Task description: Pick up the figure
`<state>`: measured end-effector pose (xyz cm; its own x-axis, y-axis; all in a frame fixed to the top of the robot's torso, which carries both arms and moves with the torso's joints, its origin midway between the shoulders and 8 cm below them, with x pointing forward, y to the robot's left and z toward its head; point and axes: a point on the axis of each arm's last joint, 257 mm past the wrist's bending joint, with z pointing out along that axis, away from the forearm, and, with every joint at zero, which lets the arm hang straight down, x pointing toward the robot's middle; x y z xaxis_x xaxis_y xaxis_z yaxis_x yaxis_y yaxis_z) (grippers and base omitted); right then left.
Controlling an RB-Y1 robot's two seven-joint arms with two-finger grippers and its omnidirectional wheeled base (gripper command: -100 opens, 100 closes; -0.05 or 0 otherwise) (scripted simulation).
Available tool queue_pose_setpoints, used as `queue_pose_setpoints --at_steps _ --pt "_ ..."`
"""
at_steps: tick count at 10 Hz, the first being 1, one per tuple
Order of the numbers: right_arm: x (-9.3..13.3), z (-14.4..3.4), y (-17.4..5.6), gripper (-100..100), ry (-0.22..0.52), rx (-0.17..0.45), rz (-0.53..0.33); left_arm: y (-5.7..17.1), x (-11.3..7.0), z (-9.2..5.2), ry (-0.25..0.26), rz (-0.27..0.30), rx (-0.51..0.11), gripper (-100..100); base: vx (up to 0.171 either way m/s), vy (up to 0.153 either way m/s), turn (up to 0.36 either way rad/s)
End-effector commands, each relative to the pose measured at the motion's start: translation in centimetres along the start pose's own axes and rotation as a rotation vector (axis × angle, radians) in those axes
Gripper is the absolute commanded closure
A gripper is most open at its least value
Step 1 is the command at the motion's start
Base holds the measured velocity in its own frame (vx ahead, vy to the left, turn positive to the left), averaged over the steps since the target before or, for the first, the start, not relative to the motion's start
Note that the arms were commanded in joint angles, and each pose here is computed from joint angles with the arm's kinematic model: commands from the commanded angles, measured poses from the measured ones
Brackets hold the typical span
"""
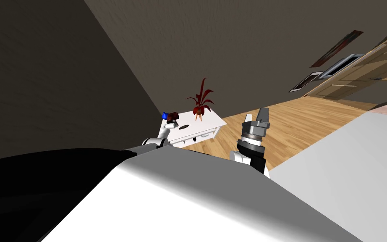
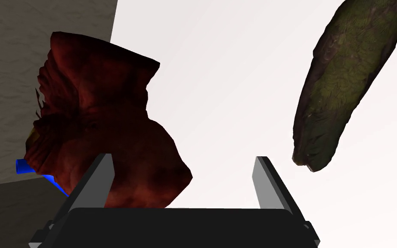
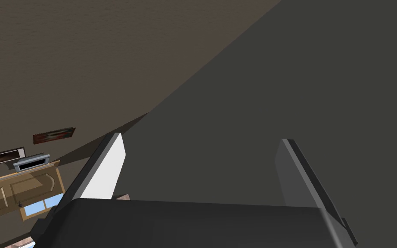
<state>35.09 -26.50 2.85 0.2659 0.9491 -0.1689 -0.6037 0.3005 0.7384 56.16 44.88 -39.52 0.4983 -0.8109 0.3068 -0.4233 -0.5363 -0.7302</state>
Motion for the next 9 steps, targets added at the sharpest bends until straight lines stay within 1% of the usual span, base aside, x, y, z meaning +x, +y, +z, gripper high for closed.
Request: queue_pose_setpoints --at_steps 1,2,3,4,5,6,7,8,9 --pt "0.0 0.0 0.0 0 0.000 0.000 0.000 1.5 -0.5 0.3 -0.025 -0.036 -0.065 -100 0.002 0.004 -0.123" --pt "0.0 0.0 0.0 0 0.000 0.000 0.000 1.8 -0.7 0.3 -0.029 -0.036 -0.071 -100 0.002 0.006 -0.092" --pt "0.0 0.0 0.0 0 0.000 0.000 0.000 3.1 -1.0 0.5 -0.048 -0.065 -0.123 -100 0.005 0.007 -0.137" --pt "0.0 0.0 0.0 0 0.000 0.000 0.000 3.2 -1.0 0.5 -0.050 -0.065 -0.127 -100 0.004 0.007 -0.077" --pt "0.0 0.0 0.0 0 0.000 0.000 0.000 4.5 -1.3 0.6 -0.067 -0.091 -0.178 -100 0.007 0.008 -0.135" --pt "0.0 0.0 0.0 0 0.000 0.000 0.000 5.4 -1.3 0.6 -0.078 -0.113 -0.216 -100 0.016 0.017 -0.187" --pt "0.0 0.0 0.0 0 0.000 0.000 0.000 5.9 -1.5 0.5 -0.085 -0.114 -0.232 -100 0.014 0.018 -0.077" --pt "0.0 0.0 0.0 0 0.000 0.000 0.000 7.0 -1.6 0.4 -0.098 -0.134 -0.277 -100 0.020 0.011 -0.123" --pt "0.0 0.0 0.0 0 0.000 0.000 0.000 7.2 -1.7 0.3 -0.101 -0.134 -0.280 -100 0.021 0.013 -0.057"
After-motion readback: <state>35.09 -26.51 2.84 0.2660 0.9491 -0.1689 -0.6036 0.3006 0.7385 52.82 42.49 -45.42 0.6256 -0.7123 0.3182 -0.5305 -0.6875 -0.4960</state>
